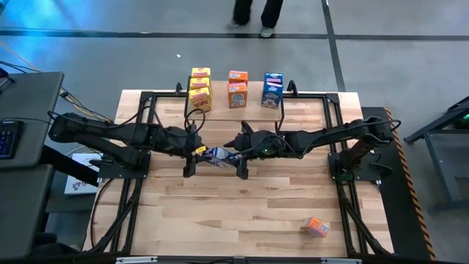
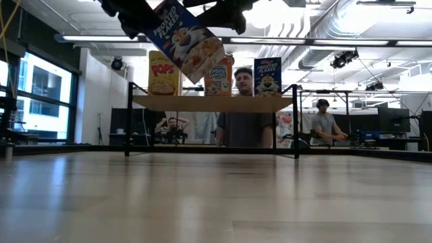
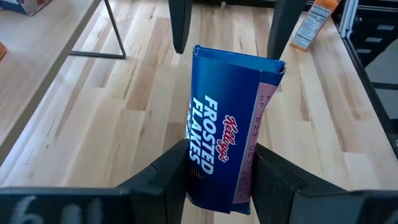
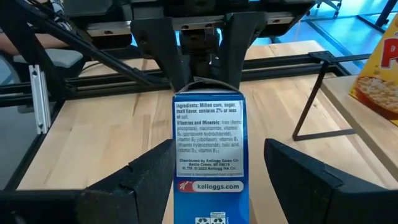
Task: Stack cereal on shelf
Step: Put the blue cereal box on the shelf aligned with the other blue cereal boxes
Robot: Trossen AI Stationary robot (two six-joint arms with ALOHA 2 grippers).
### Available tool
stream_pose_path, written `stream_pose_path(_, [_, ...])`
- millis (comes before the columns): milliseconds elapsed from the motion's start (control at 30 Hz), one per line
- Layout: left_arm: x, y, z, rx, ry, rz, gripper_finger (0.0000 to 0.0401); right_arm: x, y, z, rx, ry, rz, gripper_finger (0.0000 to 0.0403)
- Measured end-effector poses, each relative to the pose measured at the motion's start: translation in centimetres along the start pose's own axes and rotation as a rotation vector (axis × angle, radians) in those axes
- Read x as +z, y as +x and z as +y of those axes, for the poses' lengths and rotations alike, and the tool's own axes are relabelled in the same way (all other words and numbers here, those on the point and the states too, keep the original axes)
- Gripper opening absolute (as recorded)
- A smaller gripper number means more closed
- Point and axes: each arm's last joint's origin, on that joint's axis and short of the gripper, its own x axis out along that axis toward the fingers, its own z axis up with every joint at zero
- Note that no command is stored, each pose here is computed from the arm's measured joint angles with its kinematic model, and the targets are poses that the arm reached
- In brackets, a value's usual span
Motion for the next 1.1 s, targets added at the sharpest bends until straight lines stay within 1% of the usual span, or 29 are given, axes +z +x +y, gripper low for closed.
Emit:
stream_pose_path(167, [0.25, 0.02, 0.05, 0.026, -0.005, -0.03, 0.0135, 0.01, 0.0, 0.01, 0.005, 0.0, -0.001, 0.0241])
stream_pose_path(600, [0.7, -0.03, 0.0, 0.022, 0.005, -0.074, 0.0135, -0.02, 0.01, 0.02, 0.006, -0.011, 0.002, 0.0237])
stream_pose_path(700, [0.72, -0.03, -0.01, 0.019, 0.012, -0.076, 0.0135, -0.04, 0.01, 0.03, 0.011, -0.011, 0.005, 0.0221])
stream_pose_path(933, [0.71, -0.02, -0.01, 0.019, 0.012, -0.075, 0.0135, -0.09, 0.01, 0.05, 0.014, -0.009, 0.009, 0.0171])
stream_pose_path(1100, [0.77, -0.02, -0.02, 0.017, -0.003, -0.082, 0.0135, -0.08, 0.0, 0.08, 0.031, -0.008, 0.011, 0.0159])
